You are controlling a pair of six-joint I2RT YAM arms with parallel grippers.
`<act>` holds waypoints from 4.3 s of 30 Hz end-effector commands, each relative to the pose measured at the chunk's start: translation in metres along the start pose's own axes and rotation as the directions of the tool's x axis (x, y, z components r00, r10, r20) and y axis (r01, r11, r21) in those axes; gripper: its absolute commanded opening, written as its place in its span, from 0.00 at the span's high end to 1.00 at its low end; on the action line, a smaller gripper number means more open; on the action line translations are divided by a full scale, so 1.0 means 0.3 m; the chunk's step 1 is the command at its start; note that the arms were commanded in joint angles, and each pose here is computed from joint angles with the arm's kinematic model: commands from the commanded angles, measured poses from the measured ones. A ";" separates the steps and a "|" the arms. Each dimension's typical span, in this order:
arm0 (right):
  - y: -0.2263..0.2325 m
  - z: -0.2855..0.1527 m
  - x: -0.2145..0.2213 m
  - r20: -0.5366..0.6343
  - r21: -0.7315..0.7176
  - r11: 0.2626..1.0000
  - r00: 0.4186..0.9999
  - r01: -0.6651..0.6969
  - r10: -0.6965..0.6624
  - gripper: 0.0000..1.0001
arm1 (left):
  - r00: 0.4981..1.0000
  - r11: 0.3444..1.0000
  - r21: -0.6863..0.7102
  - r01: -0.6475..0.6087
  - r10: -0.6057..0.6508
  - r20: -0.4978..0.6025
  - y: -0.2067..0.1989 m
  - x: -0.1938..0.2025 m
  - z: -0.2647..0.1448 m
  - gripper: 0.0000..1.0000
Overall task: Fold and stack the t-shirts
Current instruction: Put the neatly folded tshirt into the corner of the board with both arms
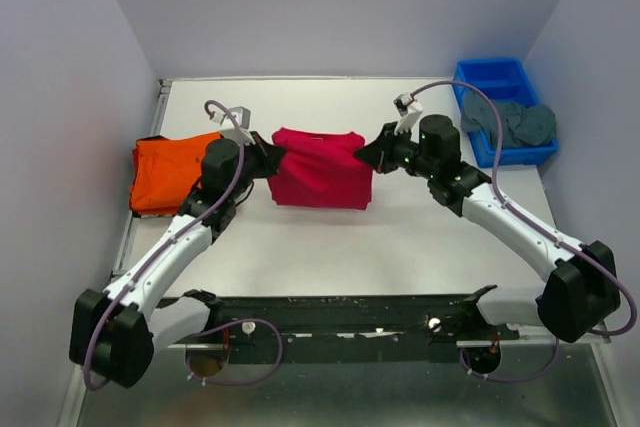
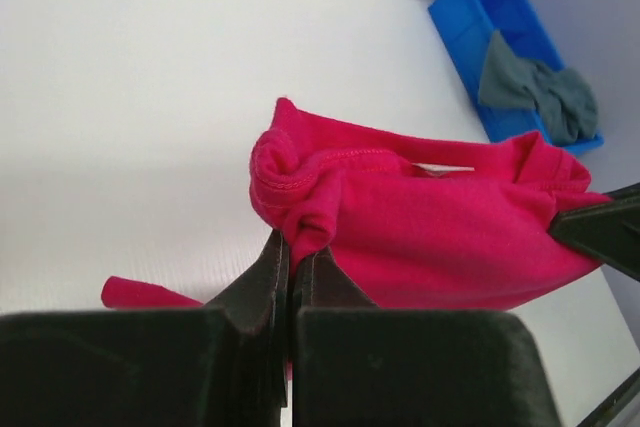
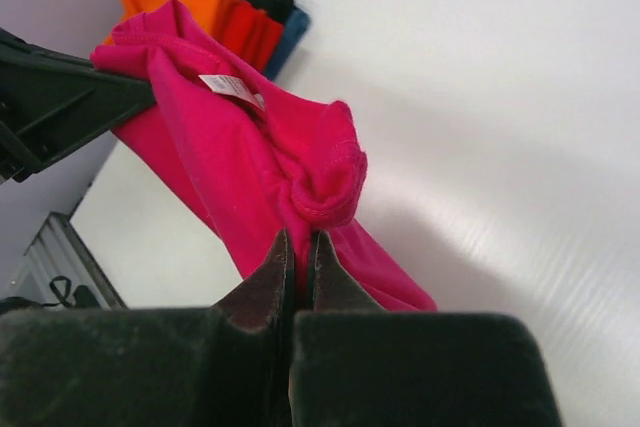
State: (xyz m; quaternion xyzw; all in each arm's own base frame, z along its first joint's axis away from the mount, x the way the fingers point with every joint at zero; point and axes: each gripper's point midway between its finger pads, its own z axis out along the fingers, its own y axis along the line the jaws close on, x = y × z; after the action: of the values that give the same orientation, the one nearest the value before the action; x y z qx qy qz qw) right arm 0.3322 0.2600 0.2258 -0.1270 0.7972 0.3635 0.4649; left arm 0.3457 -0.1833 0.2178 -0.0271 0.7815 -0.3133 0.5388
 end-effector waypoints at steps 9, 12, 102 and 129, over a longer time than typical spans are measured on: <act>0.386 -0.046 -0.266 0.156 -0.247 0.960 0.983 0.130 -0.093 0.99 | 0.971 0.884 -0.468 -0.001 0.113 0.211 0.136 -0.373 -0.356 1.00; 0.496 0.002 -0.282 0.157 -0.303 0.942 0.983 0.143 -0.099 0.99 | 0.957 0.774 -0.632 0.029 0.161 0.240 0.219 -0.450 -0.459 1.00; 0.657 0.955 0.558 -0.389 -0.230 0.884 0.871 -0.407 0.300 0.99 | 0.945 0.464 -0.868 0.178 -0.326 0.019 1.296 -0.268 -0.144 1.00; 0.532 1.169 0.256 -0.061 -0.197 0.806 0.828 -0.558 0.558 0.99 | 0.849 0.257 -0.884 0.390 -0.471 0.238 1.128 -0.044 -0.490 1.00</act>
State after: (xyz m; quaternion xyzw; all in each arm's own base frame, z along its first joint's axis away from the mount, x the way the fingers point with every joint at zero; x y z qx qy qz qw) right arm 0.4288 0.6245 0.1784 0.0060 0.7348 0.5777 0.3553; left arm 0.3323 0.1610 0.1043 -0.4996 0.8043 0.0419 0.3191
